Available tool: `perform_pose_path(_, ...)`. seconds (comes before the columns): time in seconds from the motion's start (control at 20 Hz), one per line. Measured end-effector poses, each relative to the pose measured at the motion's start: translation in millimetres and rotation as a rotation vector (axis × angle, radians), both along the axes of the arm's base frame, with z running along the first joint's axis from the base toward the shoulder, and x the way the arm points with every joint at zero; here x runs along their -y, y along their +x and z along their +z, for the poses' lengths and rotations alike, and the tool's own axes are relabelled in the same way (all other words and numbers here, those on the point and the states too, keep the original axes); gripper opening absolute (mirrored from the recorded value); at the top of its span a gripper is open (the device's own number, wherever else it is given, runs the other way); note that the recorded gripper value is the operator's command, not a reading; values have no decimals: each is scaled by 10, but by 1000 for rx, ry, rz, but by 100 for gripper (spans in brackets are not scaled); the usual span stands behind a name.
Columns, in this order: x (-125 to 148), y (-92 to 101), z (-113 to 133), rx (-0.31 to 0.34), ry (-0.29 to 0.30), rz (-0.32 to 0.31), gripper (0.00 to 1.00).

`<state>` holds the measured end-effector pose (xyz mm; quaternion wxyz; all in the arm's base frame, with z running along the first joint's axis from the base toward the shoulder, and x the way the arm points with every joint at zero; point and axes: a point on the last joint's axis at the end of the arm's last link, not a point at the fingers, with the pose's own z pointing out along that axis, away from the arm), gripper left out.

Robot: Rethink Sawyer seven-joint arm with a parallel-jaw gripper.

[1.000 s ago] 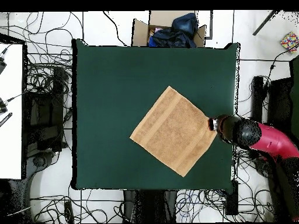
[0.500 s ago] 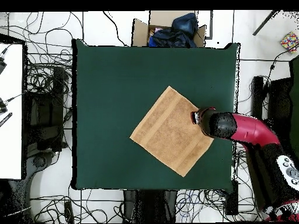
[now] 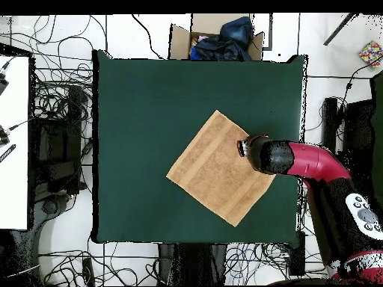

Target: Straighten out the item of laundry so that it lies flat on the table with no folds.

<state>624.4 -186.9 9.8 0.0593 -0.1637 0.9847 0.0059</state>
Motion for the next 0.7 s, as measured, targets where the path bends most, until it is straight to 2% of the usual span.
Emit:
perform_pose_path(0.2, 34, 21, 12, 3, -3, -8, 100)
perform_pose_path(0.45, 175, 146, 65, 18, -13, -41, 100)
perform_pose_path(0.65, 327, 266, 110, 31, -27, -74, 100)
perform_pose_path(0.7, 418, 371, 151, 36, -26, -99, 100)
